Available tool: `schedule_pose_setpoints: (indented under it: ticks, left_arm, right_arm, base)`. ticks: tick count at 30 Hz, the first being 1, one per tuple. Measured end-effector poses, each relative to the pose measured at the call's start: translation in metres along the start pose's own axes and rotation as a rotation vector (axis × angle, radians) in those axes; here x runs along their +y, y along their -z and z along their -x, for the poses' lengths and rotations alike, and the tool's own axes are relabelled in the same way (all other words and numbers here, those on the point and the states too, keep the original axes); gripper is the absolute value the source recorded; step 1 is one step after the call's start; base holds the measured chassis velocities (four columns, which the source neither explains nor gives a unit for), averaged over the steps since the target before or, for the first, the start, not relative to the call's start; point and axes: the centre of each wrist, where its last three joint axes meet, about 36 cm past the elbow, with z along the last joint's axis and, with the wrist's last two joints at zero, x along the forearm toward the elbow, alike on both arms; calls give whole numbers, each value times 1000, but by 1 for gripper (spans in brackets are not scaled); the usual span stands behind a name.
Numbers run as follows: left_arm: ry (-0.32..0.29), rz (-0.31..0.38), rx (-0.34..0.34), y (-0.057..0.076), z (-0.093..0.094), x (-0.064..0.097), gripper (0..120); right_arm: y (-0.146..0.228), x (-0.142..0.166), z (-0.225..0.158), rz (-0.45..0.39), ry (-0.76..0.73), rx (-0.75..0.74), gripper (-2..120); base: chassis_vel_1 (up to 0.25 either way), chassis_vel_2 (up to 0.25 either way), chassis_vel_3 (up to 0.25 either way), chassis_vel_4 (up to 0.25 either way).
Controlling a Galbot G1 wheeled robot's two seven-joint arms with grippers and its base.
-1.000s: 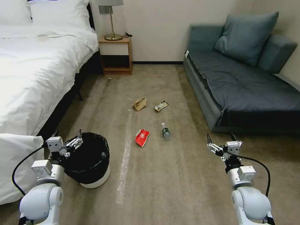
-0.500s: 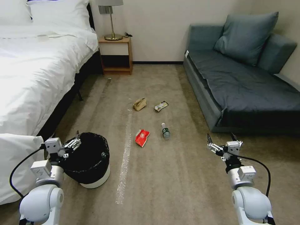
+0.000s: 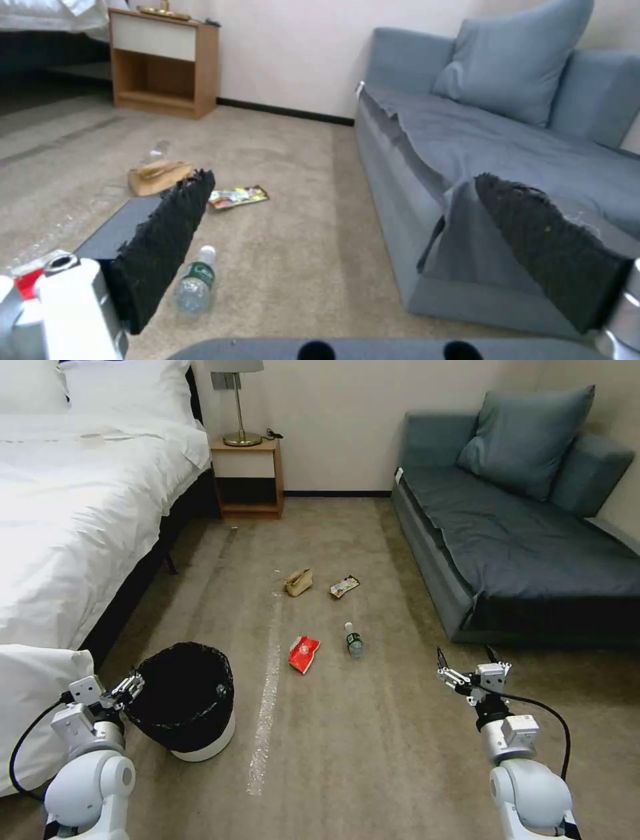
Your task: Pick up the trash bin, then pick up the garbage on the floor and place it into the trash bin.
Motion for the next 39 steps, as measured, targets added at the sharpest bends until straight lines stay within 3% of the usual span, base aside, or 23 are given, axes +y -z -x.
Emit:
schedule_pose_setpoints:
  ticks: [2, 5, 19, 29, 39]
  left_arm:
    - [2, -33, 64, 2, 3, -1, 99]
    - [11, -46, 98, 2, 6, 0, 98]
    - [64, -45, 109, 4, 24, 13, 99]
    - [21, -80, 144, -6, 48, 18, 99]
    - [-1, -98, 173, -14, 65, 11, 97]
  right_arm:
    - [-3, -2, -1, -2, -4, 3, 100]
    - [-4, -2, -1, -2, -4, 5, 100]
    - [-11, 5, -3, 4, 5, 12, 100]
    - [-13, 9, -9, -3, 9, 16, 100]
    - [-13, 11, -13, -3, 9, 9, 100]
  base:
    - [0, 0, 0, 0]
    - [0, 0, 0, 0]
    - [0, 0, 0, 0]
    - [0, 0, 0, 0]
    - [0, 0, 0, 0]
